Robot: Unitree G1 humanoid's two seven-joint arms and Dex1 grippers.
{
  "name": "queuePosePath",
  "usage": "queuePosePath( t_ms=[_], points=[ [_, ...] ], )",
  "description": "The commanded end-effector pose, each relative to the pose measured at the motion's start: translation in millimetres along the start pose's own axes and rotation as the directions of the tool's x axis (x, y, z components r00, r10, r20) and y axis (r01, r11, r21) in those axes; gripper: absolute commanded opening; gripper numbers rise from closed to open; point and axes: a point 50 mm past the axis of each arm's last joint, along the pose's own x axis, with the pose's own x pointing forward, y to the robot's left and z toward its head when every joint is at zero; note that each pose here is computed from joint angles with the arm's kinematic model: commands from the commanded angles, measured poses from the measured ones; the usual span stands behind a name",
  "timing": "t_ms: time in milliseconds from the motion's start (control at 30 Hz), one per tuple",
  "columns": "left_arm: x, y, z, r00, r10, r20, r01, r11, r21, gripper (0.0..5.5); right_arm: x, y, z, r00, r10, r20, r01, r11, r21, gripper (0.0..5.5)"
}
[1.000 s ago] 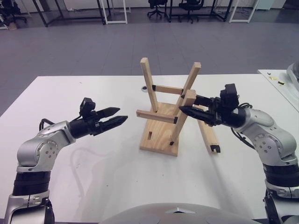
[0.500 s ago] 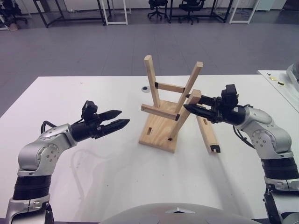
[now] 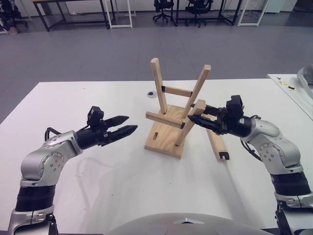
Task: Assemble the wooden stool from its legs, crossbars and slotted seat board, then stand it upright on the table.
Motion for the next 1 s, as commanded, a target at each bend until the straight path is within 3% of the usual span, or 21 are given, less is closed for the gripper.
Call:
queuePosePath(
  t_ms=[33, 167, 333, 433, 600, 667, 767, 900, 1000],
  points=[
    [1, -4, -3, 1.000, 0.010, 0.003, -0.010, 1.000, -0.004, 4.12, -16, 7, -57, 0.950, 0.016, -0.313, 0.039, 0.985, 0.167, 2.04],
    [1, -6, -6, 1.000, 0.023, 0.020, -0.022, 1.000, -0.011, 4.12, -21, 7, -59, 0.912, 0.000, -0.410, 0.017, 0.999, 0.037, 2.04],
    [3, -8, -8, 0.999, 0.027, 0.034, -0.027, 0.999, -0.018, 4.12, -26, 5, -61, 0.901, 0.005, -0.435, 0.044, 0.994, 0.101, 2.04],
    [3, -8, -8, 0.999, 0.030, 0.038, -0.030, 0.999, -0.020, 4.12, -29, 1, -59, 0.895, 0.010, -0.447, 0.046, 0.992, 0.115, 2.83],
    [3, -8, -12, 0.998, 0.040, 0.047, -0.039, 0.999, -0.029, 4.12, -30, -8, -42, 0.903, 0.025, -0.430, 0.031, 0.992, 0.122, 3.65],
    [3, -8, -13, 0.998, 0.040, 0.048, -0.039, 0.999, -0.032, 4.12, -34, -12, -38, 0.886, -0.052, -0.460, 0.079, 0.996, 0.040, 4.02],
    [-1, -8, -19, 0.996, 0.073, 0.048, -0.071, 0.997, -0.042, 4.12, -48, -32, -37, 0.789, -0.351, -0.504, 0.298, 0.936, -0.186, 4.19],
    [-1, -1, -21, 0.982, 0.177, 0.072, -0.174, 0.984, -0.046, 4.12, -67, -53, -56, 0.576, -0.658, -0.486, 0.629, 0.736, -0.250, 4.19],
    [-1, -1, -22, 0.980, 0.187, 0.071, -0.184, 0.982, -0.045, 4.12, -64, -52, -77, 0.439, -0.740, -0.510, 0.726, 0.626, -0.284, 4.19]
  ],
)
